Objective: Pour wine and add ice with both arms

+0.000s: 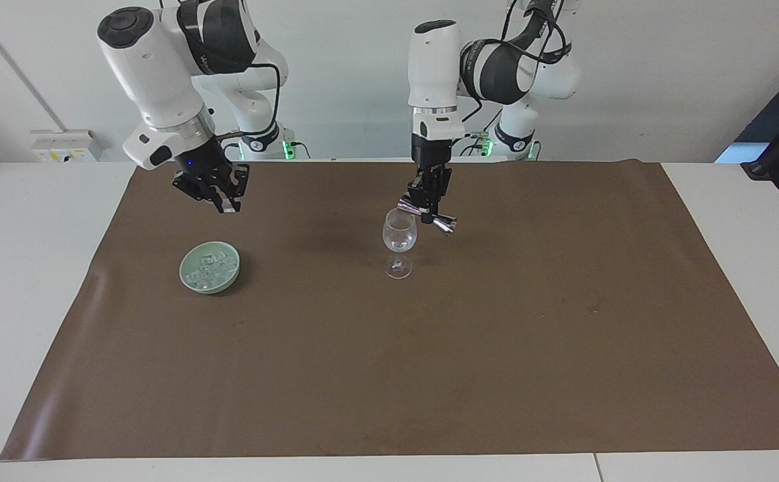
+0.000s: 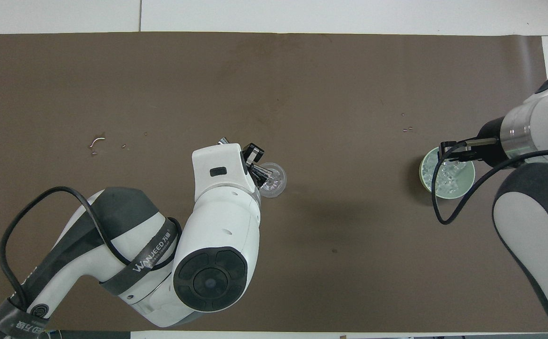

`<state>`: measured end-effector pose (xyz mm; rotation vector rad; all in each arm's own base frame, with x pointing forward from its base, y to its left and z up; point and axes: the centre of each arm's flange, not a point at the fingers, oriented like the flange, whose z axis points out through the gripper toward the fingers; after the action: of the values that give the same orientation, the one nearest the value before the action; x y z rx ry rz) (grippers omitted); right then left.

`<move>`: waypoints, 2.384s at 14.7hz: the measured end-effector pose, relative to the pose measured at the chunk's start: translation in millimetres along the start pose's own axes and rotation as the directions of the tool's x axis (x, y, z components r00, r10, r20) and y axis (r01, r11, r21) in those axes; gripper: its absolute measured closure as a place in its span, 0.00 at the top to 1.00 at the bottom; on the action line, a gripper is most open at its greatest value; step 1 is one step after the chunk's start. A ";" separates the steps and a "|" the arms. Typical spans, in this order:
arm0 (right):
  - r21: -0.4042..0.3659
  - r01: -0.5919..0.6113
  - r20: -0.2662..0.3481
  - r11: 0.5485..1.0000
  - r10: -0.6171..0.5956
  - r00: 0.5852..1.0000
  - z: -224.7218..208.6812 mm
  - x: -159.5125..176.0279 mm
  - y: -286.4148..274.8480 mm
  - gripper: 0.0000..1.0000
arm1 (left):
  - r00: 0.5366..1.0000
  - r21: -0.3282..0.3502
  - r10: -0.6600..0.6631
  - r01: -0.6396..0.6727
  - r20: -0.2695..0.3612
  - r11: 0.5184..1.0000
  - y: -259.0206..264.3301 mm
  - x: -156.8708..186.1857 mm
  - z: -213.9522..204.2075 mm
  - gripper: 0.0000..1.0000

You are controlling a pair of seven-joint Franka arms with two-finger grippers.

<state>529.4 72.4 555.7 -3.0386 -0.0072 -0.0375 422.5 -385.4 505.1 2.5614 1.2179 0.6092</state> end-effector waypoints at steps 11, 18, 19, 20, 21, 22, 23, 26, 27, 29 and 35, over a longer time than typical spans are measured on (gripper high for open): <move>0.063 -0.090 -0.074 0.994 0.095 0.993 2.9 -17.2 -133.8 0.27 | 0.772 0.167 -0.499 0.474 0.394 0.865 -5.6 116.8 29.1 0.22; 0.071 -0.122 -0.115 0.990 0.130 0.985 14.6 -28.3 -259.7 0.27 | 0.459 0.263 -0.712 0.710 0.531 0.654 -70.8 277.4 61.0 0.22; 0.062 -0.119 -0.119 0.991 0.125 0.985 22.1 -29.8 -277.9 0.27 | 0.419 0.267 -0.723 0.732 0.549 0.627 -84.1 299.0 63.6 0.22; 0.055 -0.117 -0.125 0.992 0.123 0.985 31.5 -29.3 -291.0 0.27 | 0.379 0.269 -0.733 0.755 0.565 0.598 -97.4 319.1 67.2 0.22; 0.050 -0.113 -0.129 0.992 0.118 0.984 39.9 -26.7 -297.6 0.27 | 0.340 0.272 -0.742 0.777 0.578 0.568 -110.8 337.4 72.9 0.22; 0.045 -0.109 -0.137 0.993 0.115 0.984 48.0 -21.5 -299.4 0.27 | 0.301 0.281 -0.754 0.797 0.584 0.536 -124.5 354.0 81.0 0.22; 0.040 -0.109 -0.144 0.993 0.114 0.983 56.3 -15.9 -299.1 0.27 | 0.263 0.298 -0.766 0.810 0.586 0.506 -137.8 369.3 90.5 0.22; 0.025 -0.106 -0.130 0.994 0.108 0.986 79.5 -10.4 -302.8 0.27 | 0.159 0.340 -0.791 0.840 0.591 0.423 -171.0 423.4 113.8 0.22; 0.021 -0.101 -0.125 0.995 0.103 0.987 82.8 -12.1 -305.5 0.27 | 0.120 0.349 -0.798 0.854 0.590 0.386 -185.1 440.2 121.3 0.22; 0.017 -0.083 -0.119 0.996 0.085 0.989 84.8 -19.8 -314.5 0.27 | 0.077 0.360 -0.800 0.865 0.595 0.350 -206.7 456.2 138.9 0.22; 0.004 -0.068 -0.104 0.998 0.068 0.992 93.6 -29.9 -319.8 0.27 | 0.010 0.382 -0.768 0.863 0.640 0.330 -220.3 443.8 186.0 0.22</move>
<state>499.9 400.0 494.6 -3.0300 0.1041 -0.1897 610.2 91.6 373.7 1.1453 1.8488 -0.6278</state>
